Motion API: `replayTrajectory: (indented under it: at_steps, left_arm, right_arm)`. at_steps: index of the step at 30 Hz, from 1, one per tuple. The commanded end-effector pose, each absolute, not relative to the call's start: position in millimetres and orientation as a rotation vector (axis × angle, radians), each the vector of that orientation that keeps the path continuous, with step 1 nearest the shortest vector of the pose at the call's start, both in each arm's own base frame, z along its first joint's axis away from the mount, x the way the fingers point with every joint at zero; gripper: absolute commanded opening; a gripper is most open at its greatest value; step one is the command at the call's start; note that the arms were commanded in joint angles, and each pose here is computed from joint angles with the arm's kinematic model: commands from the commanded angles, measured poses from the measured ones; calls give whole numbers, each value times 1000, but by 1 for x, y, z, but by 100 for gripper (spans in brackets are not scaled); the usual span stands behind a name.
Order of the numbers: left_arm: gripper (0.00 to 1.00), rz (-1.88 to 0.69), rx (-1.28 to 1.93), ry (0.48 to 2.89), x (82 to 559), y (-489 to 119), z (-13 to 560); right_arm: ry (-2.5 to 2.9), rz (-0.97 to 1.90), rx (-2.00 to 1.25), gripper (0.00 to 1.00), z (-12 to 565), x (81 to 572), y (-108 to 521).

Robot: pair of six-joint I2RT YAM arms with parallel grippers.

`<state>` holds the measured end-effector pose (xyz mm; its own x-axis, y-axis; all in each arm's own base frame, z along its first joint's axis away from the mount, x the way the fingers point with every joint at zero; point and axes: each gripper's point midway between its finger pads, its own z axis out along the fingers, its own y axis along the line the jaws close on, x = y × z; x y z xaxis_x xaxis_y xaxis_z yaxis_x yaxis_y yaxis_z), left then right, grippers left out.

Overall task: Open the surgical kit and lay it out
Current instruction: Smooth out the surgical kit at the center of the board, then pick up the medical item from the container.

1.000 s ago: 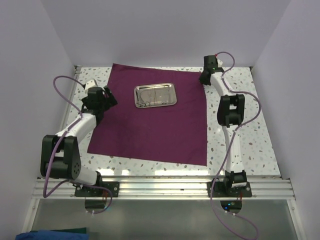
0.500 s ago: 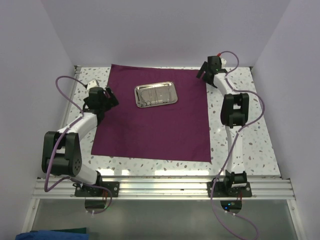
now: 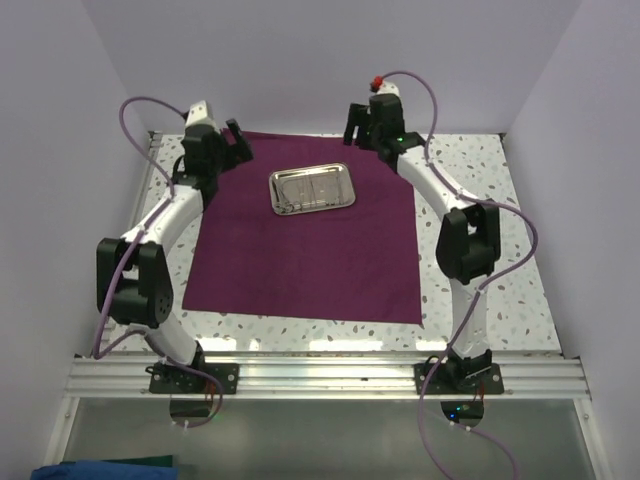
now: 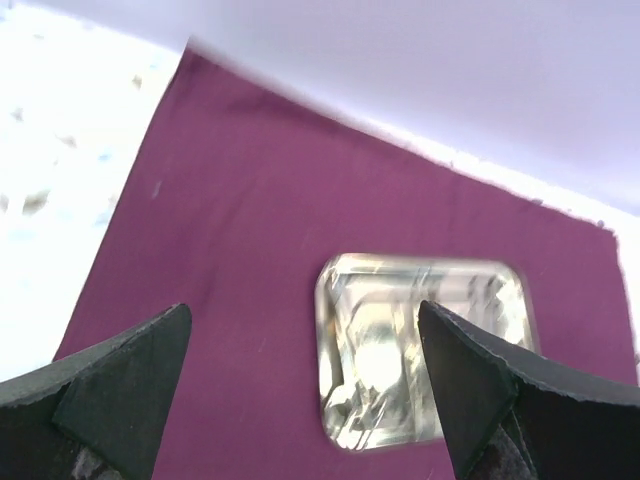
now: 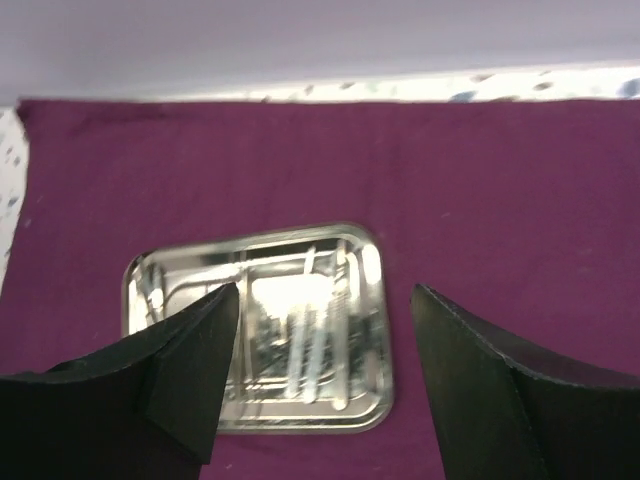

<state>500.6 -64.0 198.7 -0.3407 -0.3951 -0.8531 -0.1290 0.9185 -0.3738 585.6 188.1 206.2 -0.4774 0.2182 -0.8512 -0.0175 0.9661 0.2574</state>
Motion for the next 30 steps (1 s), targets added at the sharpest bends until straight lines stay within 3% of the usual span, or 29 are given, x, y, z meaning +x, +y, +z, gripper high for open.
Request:
replayTrajectory:
  at_steps: [1, 2, 3, 5, 6, 9, 22, 30]
  left_arm:
    - [100, -307, -298, 1846, 534, -73, 265]
    - [100, -279, -304, 1910, 541, -72, 250]
    - [100, -264, -296, 1851, 554, -70, 284]
    - [100, -240, -274, 1913, 569, -72, 268]
    - [100, -248, -260, 1873, 578, -73, 293]
    - [100, -228, -233, 1940, 588, -76, 277]
    - [100, -269, -232, 1959, 551, -76, 223]
    - [100, -265, -222, 1960, 536, -74, 216]
  right_arm:
    - [2115, 342, 67, 72, 178, 577, 214]
    - [2163, 332, 56, 68, 157, 575, 220]
    - [2179, 336, 47, 65, 150, 575, 224]
    - [2223, 322, 25, 63, 131, 575, 232]
    - [2235, 313, 19, 61, 126, 575, 234]
    - [2273, 275, 2, 57, 107, 578, 238]
    - [2336, 213, -54, 51, 64, 580, 252]
    - [2256, 95, -60, 50, 91, 576, 250]
